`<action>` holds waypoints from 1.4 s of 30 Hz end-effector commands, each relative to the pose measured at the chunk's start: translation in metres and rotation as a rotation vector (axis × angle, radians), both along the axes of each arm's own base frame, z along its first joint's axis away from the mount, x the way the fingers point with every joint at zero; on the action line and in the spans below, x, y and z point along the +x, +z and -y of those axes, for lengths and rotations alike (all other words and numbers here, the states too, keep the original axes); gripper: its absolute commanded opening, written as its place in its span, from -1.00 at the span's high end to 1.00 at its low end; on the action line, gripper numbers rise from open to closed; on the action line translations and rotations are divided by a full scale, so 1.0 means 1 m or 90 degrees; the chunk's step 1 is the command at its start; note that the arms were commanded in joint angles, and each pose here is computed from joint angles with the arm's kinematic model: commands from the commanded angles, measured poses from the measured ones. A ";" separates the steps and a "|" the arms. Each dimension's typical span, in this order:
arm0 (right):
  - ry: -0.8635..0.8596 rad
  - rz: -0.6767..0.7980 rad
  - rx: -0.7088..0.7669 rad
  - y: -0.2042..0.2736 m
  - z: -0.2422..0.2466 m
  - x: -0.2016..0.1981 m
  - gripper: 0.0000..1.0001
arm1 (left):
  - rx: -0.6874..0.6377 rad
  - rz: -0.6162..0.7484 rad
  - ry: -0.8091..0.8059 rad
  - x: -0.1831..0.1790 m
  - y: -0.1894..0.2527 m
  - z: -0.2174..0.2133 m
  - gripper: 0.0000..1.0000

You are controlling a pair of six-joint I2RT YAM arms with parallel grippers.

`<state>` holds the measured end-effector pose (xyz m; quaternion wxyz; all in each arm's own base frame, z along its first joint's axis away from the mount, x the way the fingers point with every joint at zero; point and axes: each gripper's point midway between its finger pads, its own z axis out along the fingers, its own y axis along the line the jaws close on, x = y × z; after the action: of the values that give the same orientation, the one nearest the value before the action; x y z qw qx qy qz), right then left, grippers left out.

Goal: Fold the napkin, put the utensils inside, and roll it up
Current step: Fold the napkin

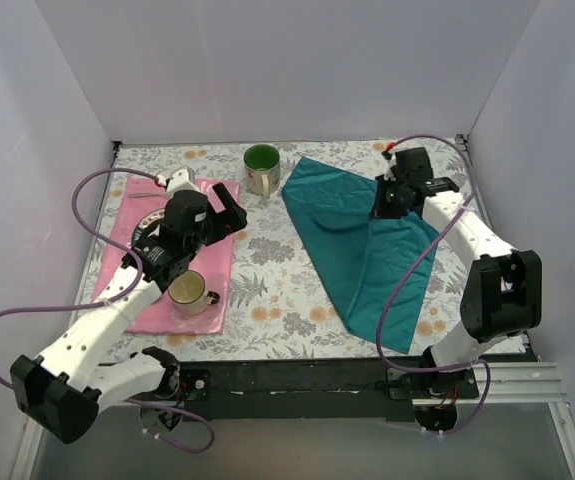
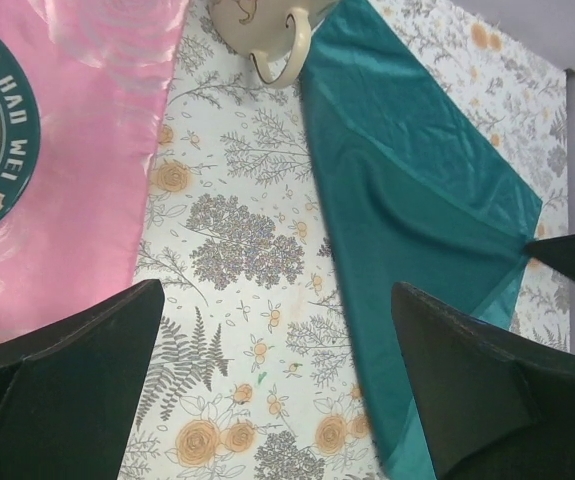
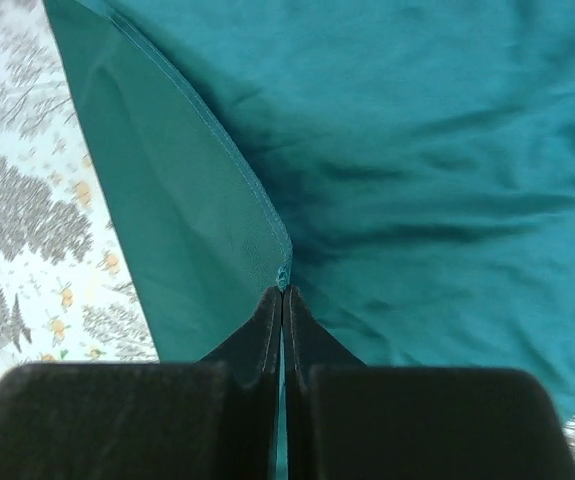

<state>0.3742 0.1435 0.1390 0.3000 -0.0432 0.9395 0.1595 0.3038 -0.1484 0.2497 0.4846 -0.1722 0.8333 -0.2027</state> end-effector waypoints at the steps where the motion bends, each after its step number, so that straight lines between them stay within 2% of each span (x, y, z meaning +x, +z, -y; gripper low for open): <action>1: -0.009 0.030 0.016 0.012 0.031 0.019 0.97 | -0.013 0.017 -0.043 0.015 0.013 0.020 -0.96; 5: -0.071 0.003 -0.021 -0.005 0.073 0.039 0.97 | -0.010 0.003 -0.059 0.026 0.007 0.032 -0.96; 14: -0.173 0.010 -0.086 -0.004 0.113 0.087 0.97 | -0.005 -0.064 -0.121 0.043 -0.017 0.063 -0.96; 23: -0.233 0.018 -0.184 -0.013 0.155 0.101 0.97 | -0.028 -0.079 -0.213 0.047 -0.022 0.093 -0.97; 42: -0.279 0.006 -0.199 -0.037 0.208 0.115 0.97 | -0.042 -0.114 -0.252 0.055 -0.038 0.114 -0.96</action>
<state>0.4687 -0.0499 0.0863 0.2859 0.1120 0.9505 -0.0483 0.3535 -0.2543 0.1929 0.3396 -0.0521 0.8944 -0.2865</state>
